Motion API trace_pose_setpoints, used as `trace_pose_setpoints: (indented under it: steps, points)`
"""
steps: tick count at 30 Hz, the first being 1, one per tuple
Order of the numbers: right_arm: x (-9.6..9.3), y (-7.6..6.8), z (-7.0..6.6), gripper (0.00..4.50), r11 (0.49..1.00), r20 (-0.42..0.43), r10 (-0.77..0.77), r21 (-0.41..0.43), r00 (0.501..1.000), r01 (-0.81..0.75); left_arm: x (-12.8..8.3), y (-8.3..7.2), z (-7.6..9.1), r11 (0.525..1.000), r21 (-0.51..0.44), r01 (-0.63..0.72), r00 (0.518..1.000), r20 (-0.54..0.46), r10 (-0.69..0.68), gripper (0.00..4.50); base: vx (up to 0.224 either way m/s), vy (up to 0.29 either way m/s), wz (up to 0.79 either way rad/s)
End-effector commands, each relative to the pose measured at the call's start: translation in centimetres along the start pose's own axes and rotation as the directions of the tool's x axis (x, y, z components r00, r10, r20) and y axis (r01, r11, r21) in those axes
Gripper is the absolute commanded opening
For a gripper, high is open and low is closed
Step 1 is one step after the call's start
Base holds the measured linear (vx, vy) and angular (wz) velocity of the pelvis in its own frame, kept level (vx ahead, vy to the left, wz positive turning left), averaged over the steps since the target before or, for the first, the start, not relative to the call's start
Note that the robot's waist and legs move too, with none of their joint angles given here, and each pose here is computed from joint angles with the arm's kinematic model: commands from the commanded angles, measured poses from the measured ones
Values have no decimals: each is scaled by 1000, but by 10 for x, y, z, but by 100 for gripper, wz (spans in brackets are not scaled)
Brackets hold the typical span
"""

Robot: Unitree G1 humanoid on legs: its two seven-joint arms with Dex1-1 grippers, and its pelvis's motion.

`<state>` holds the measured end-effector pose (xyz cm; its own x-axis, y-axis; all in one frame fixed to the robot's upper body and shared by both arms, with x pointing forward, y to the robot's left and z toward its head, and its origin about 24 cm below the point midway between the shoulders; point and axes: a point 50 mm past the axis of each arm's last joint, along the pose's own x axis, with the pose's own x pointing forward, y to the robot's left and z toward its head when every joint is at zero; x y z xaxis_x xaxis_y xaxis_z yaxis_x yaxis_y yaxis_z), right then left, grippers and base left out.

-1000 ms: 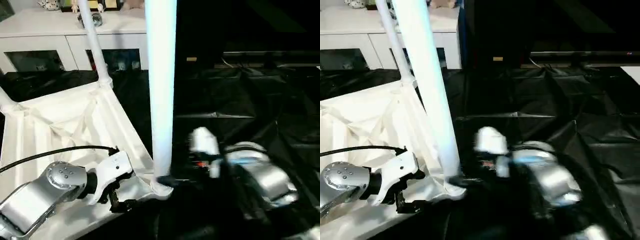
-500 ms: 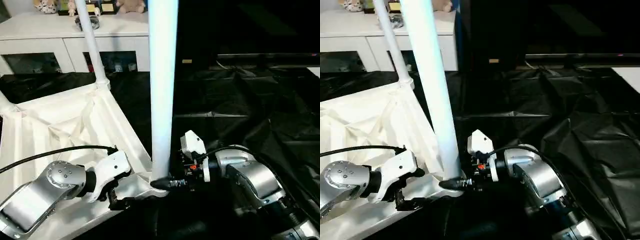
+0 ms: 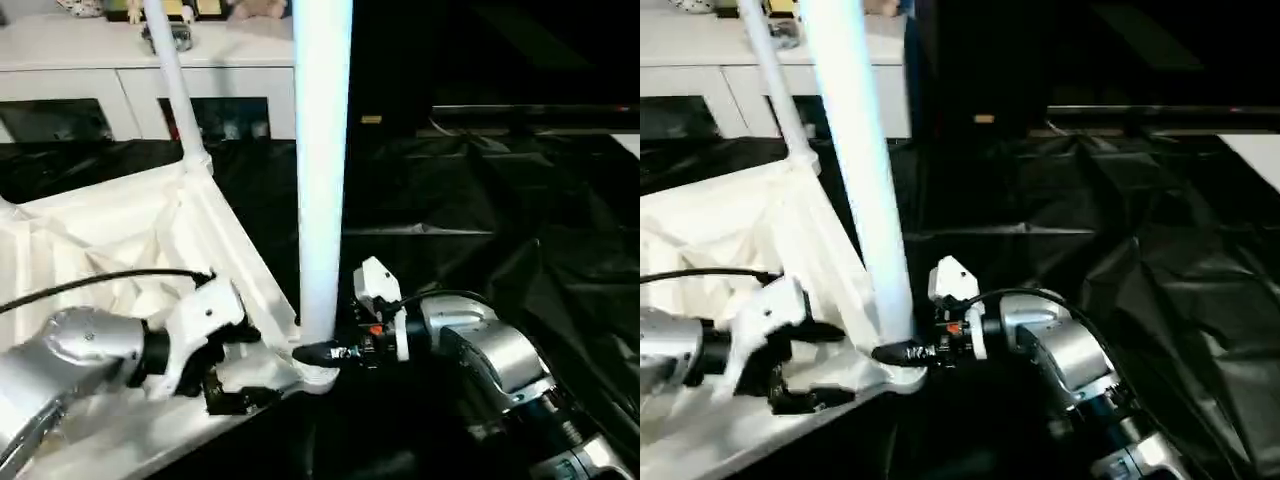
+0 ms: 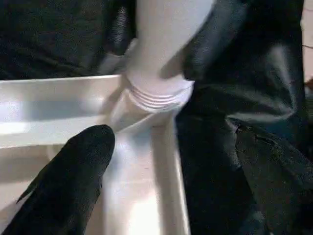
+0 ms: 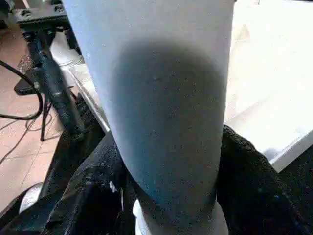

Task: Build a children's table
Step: Rotate leg to tighten

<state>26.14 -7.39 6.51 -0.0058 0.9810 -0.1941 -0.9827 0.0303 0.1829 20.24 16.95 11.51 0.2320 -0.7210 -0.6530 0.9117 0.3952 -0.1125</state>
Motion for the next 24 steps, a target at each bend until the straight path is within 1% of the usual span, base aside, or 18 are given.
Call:
trace_pose_setpoints:
  steps: [1,4,6,7,9,10,12,15,21,23,24]
  points:
    - [1,-1,1,208,1000,1,-5,15,1000,5,0,-4,9,1000,16,-1,1000,3,0,450,0,0,0]
    - [2,-2,0,206,1000,4,-27,14,1000,27,-1,-5,10,1000,14,-3,999,-33,3,450,0,0,0]
    - [4,-7,-1,205,995,9,-96,4,995,96,0,-6,9,1000,12,-4,998,-58,5,450,0,0,0]
    - [6,-13,-2,204,987,9,-160,-4,987,160,2,-7,7,1000,12,-11,996,-84,12,450,0,0,0]
    - [6,-15,-2,202,981,8,-192,0,981,192,3,-7,5,1000,11,-18,995,-95,19,450,0,0,0]
    - [6,-18,-3,202,974,7,-227,5,974,227,5,-7,4,1000,8,-28,994,-107,28,450,0,0,0]
    - [9,-27,-5,200,939,22,-344,35,939,343,15,-4,-1,997,13,-72,988,-133,73,450,0,0,0]
    - [11,-28,-5,198,928,24,-370,47,929,369,21,-1,-2,994,19,-109,984,-140,110,450,0,0,0]
    - [15,-25,-7,196,928,31,-371,49,928,370,30,-2,-1,993,8,-118,984,-133,118,450,0,0,0]
    - [15,-26,-7,196,924,29,-382,47,924,380,39,1,-4,985,20,-169,976,-139,170,450,0,0,0]
    - [15,-26,-7,196,924,29,-382,47,924,380,39,1,-4,985,20,-169,976,-139,170,450,0,0,0]
